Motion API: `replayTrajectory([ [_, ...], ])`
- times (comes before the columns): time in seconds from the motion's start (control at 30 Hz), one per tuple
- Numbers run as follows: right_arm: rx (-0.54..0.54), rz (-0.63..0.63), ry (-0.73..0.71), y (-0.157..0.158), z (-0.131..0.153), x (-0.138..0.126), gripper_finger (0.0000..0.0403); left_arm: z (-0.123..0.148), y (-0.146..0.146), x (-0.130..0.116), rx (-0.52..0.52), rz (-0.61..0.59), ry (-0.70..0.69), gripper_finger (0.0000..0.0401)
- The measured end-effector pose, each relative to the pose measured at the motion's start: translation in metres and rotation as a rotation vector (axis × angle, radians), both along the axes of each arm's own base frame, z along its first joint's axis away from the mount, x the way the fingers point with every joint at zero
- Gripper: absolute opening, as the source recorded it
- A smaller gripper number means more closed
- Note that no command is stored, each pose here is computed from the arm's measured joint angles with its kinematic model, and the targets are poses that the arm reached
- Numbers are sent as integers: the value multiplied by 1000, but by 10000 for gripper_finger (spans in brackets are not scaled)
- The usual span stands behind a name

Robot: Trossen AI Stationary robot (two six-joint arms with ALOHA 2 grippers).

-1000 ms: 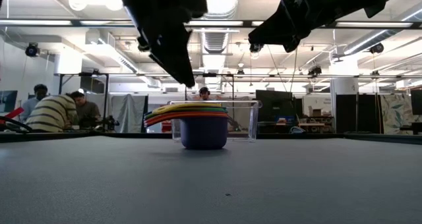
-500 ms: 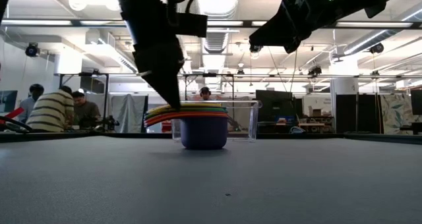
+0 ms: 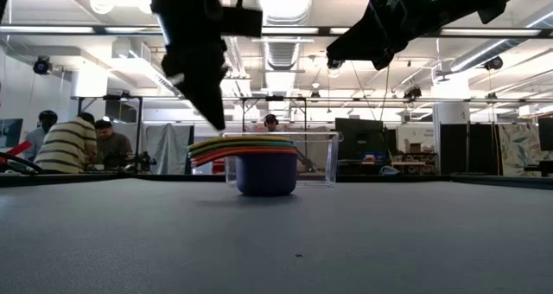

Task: Nest measuring cups in basket
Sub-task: Put the nested measuring cups into the transparent bin

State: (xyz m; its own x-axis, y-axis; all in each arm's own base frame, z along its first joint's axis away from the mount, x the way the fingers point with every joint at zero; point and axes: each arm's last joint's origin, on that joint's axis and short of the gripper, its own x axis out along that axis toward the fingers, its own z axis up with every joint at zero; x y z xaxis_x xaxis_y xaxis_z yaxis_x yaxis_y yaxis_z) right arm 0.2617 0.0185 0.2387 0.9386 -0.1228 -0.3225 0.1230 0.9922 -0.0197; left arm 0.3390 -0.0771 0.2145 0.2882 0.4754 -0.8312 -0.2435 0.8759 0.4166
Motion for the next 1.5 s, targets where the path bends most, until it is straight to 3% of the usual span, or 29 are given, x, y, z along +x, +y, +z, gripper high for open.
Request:
replayTrajectory([
  [0.23,0,0,4,0,-1,0,70,29,15,-16,-231,-81,-226,327],
  [0.37,-1,1,5,0,-1,0,70,23,35,-35,-336,-27,-343,327],
  [0.53,0,0,-2,0,-1,0,70,2,46,-48,-415,23,-376,332],
  [0.93,7,-2,-4,0,-1,0,70,-26,43,-27,-417,67,-317,397],
  [1.33,4,-1,2,0,-1,0,70,-46,41,4,-346,132,-114,393],
  [1.5,3,-1,5,0,-2,0,70,-41,40,8,-328,133,-98,362],
])
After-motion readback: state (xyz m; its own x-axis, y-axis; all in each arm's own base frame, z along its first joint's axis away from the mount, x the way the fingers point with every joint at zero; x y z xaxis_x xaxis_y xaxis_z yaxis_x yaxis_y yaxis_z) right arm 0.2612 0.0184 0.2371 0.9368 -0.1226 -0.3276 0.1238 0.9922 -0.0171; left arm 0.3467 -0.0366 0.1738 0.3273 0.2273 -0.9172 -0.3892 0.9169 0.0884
